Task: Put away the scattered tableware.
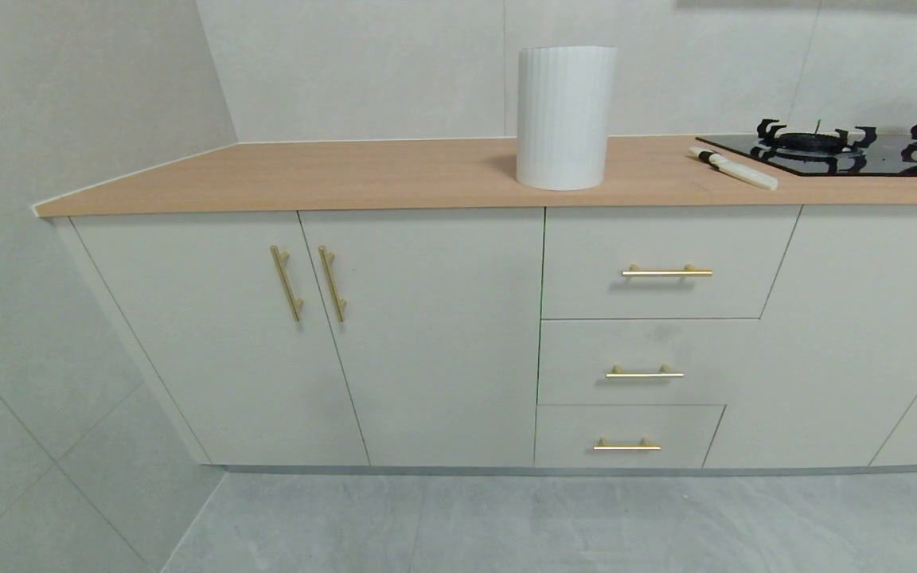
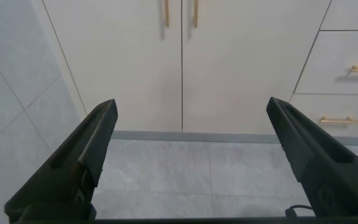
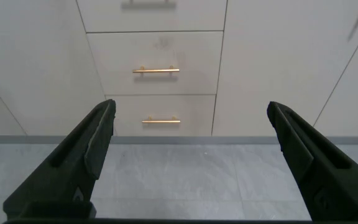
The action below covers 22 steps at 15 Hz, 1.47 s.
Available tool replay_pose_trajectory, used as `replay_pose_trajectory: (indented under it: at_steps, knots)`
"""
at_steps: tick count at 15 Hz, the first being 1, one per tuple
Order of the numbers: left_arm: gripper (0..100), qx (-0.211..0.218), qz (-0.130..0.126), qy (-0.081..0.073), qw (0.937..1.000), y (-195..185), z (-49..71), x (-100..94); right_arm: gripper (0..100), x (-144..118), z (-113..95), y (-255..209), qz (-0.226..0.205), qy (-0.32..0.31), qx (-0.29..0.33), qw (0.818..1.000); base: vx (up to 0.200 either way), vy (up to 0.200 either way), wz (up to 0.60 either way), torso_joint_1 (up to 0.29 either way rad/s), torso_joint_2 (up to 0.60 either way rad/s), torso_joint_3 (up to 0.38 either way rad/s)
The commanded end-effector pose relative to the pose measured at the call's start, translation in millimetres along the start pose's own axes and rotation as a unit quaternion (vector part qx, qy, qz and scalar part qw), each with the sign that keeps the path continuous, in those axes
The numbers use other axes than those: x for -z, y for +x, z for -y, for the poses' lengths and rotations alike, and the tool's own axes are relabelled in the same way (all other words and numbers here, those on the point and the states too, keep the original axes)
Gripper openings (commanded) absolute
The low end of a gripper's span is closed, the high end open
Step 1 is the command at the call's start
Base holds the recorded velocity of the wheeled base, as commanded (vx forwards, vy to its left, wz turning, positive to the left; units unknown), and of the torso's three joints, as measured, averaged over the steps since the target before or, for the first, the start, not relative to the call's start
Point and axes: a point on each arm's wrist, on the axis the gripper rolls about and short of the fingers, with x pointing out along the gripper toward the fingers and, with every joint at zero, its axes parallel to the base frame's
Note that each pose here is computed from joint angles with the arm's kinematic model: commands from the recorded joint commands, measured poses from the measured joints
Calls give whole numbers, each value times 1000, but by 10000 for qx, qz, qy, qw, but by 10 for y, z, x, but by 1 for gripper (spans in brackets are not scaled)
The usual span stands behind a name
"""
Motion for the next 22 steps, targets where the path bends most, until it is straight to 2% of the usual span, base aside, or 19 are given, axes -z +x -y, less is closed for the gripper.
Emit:
replay_pose_trajectory:
  at_steps: [1, 11, 22]
  knots:
    - [100, -1, 1, 1, 10000, 0, 0, 0, 100, 12, 0, 4, -57, 5, 8, 10000, 0, 0, 0, 0, 0, 0]
    - [100, 6, -6, 39, 10000, 1, 0, 4, 100, 12, 0, 4, -57, -3, 0, 10000, 0, 0, 0, 0, 0, 0]
    - [100, 6, -6, 31, 10000, 1, 0, 4, 100, 12, 0, 4, -57, -3, -8, 10000, 200, 0, 0, 3, 2, 2]
